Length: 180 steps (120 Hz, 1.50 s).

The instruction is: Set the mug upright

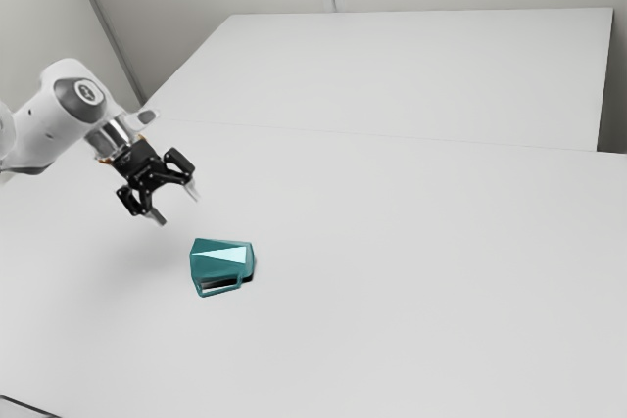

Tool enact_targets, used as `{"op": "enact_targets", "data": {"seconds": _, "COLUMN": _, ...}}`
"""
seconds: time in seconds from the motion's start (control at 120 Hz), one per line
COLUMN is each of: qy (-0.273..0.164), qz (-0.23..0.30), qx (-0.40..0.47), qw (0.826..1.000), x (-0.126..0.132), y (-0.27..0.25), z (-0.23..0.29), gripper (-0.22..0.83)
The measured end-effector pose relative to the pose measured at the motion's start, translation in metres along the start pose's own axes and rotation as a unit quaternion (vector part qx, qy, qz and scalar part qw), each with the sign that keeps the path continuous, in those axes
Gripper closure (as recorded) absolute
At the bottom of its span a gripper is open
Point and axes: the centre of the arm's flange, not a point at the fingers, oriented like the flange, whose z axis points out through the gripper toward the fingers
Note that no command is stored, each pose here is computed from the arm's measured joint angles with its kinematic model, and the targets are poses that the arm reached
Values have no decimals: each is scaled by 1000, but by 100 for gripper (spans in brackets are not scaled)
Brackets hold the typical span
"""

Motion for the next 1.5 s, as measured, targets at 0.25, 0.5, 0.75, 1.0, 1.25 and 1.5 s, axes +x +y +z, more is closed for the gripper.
{"op": "enact_targets", "data": {"seconds": 0.25, "qy": -18, "qz": -45, "qx": -38, "qw": 998, "x": 21, "y": -30, "z": 28, "gripper": 0}}
{"op": "enact_targets", "data": {"seconds": 0.5, "qy": -26, "qz": -72, "qx": -67, "qw": 995, "x": 34, "y": -46, "z": 44, "gripper": 0}}
{"op": "enact_targets", "data": {"seconds": 0.75, "qy": -37, "qz": -93, "qx": -106, "qw": 989, "x": 42, "y": -48, "z": 65, "gripper": 0}}
{"op": "enact_targets", "data": {"seconds": 1.0, "qy": -49, "qz": -113, "qx": -143, "qw": 982, "x": 41, "y": -47, "z": 85, "gripper": 0}}
{"op": "enact_targets", "data": {"seconds": 1.25, "qy": -58, "qz": -115, "qx": -156, "qw": 979, "x": 41, "y": -36, "z": 98, "gripper": 20}}
{"op": "enact_targets", "data": {"seconds": 1.5, "qy": -54, "qz": -105, "qx": -148, "qw": 982, "x": 42, "y": -26, "z": 95, "gripper": 64}}
